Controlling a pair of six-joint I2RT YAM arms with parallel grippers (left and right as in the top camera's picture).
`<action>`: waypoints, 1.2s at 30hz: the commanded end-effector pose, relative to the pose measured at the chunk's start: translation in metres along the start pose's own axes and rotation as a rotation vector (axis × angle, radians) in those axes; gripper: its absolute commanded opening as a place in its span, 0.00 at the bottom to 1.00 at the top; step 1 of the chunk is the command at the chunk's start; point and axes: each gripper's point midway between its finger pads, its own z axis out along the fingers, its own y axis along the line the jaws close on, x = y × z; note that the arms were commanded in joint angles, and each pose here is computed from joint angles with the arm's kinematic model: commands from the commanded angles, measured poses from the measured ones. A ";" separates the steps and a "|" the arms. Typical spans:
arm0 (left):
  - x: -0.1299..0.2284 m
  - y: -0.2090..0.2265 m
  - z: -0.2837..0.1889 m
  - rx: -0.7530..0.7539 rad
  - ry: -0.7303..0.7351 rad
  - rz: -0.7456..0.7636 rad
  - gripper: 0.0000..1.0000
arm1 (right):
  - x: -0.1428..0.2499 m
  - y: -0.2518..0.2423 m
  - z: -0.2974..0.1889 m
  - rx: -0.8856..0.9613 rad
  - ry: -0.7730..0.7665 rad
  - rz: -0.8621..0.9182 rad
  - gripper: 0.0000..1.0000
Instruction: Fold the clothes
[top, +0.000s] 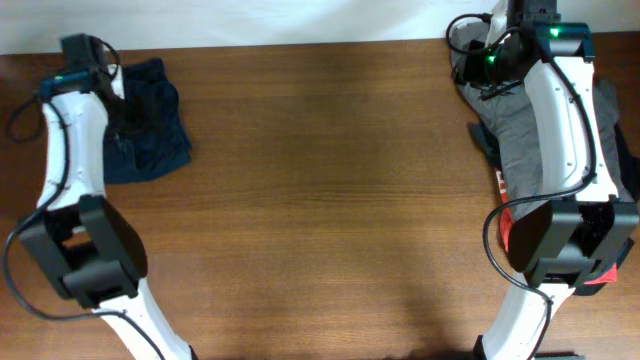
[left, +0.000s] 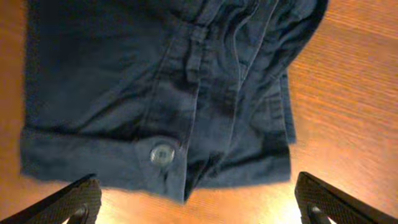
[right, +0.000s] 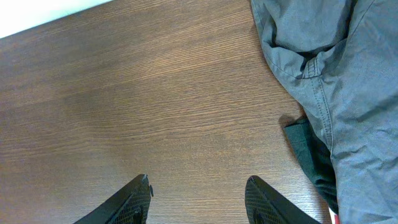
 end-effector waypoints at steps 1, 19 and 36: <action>0.011 -0.002 -0.003 0.029 0.044 -0.050 0.99 | 0.003 -0.001 0.004 0.012 0.011 0.003 0.54; 0.087 0.017 0.075 -0.066 0.182 -0.161 0.99 | 0.004 -0.001 0.004 0.014 0.015 0.000 0.54; 0.034 0.043 0.104 -0.152 -0.073 -0.042 0.99 | 0.004 -0.002 0.004 0.014 0.017 0.000 0.54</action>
